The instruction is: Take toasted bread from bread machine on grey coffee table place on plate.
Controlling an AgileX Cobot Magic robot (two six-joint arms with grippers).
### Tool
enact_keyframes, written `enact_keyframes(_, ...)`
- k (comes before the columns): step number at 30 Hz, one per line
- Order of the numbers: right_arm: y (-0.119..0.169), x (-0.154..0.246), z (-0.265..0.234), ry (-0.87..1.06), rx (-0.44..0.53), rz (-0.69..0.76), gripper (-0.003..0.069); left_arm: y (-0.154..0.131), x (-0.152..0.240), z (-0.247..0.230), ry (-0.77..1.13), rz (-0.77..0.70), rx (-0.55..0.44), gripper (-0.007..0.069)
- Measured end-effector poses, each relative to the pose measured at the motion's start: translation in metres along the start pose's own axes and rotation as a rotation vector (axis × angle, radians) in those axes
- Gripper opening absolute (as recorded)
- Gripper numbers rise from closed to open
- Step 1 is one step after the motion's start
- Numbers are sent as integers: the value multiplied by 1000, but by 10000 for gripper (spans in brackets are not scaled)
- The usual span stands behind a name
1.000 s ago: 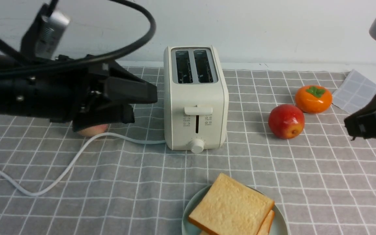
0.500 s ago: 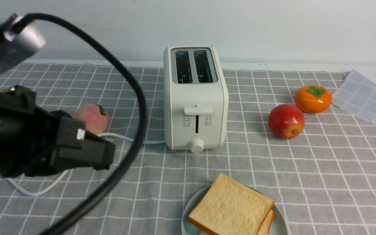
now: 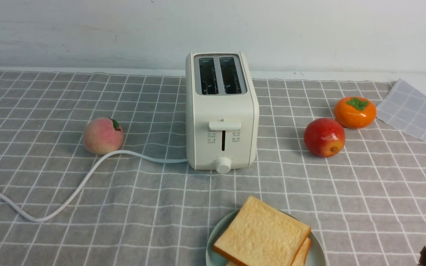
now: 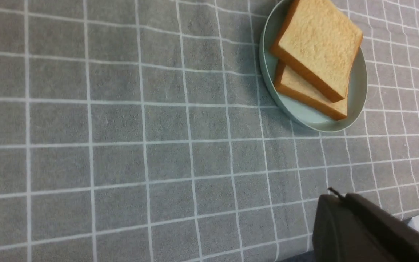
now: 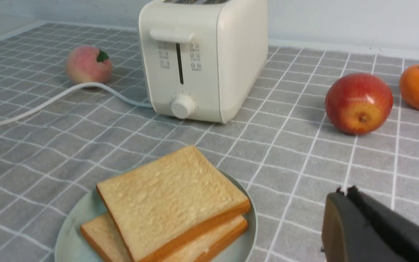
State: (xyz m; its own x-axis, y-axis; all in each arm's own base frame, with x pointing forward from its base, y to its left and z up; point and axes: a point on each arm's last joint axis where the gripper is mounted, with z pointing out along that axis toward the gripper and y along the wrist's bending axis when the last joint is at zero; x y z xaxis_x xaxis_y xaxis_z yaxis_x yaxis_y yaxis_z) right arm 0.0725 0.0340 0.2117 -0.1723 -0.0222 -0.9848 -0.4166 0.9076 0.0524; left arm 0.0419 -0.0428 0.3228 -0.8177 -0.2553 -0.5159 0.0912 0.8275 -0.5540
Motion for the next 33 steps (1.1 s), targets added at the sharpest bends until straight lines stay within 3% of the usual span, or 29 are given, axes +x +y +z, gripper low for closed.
enact_keyframes(3, 1, -2, 0, -34, -7, -3, -12, 12, 20, -6, -94, 22, 22, -14)
enact_keyframes(7, 1, -4, 0, -61, -13, -7, -8, 33, 22, -7, -348, 123, -52, -14)
enact_keyframes(11, 1, -5, 0, -66, -13, -6, -6, 39, 14, -10, -483, 205, -124, -14)
enact_keyframes(18, 1, -5, 0, -67, -14, -7, 1, 43, 11, -12, -518, 248, -179, -14)
enact_keyframes(26, 1, -5, 0, -68, -14, -7, 1, 44, 12, -11, -532, 252, -174, -13)
enact_keyframes(33, 1, -5, 0, -68, -14, -7, 8, 61, 34, -1, -627, 279, -143, -13)
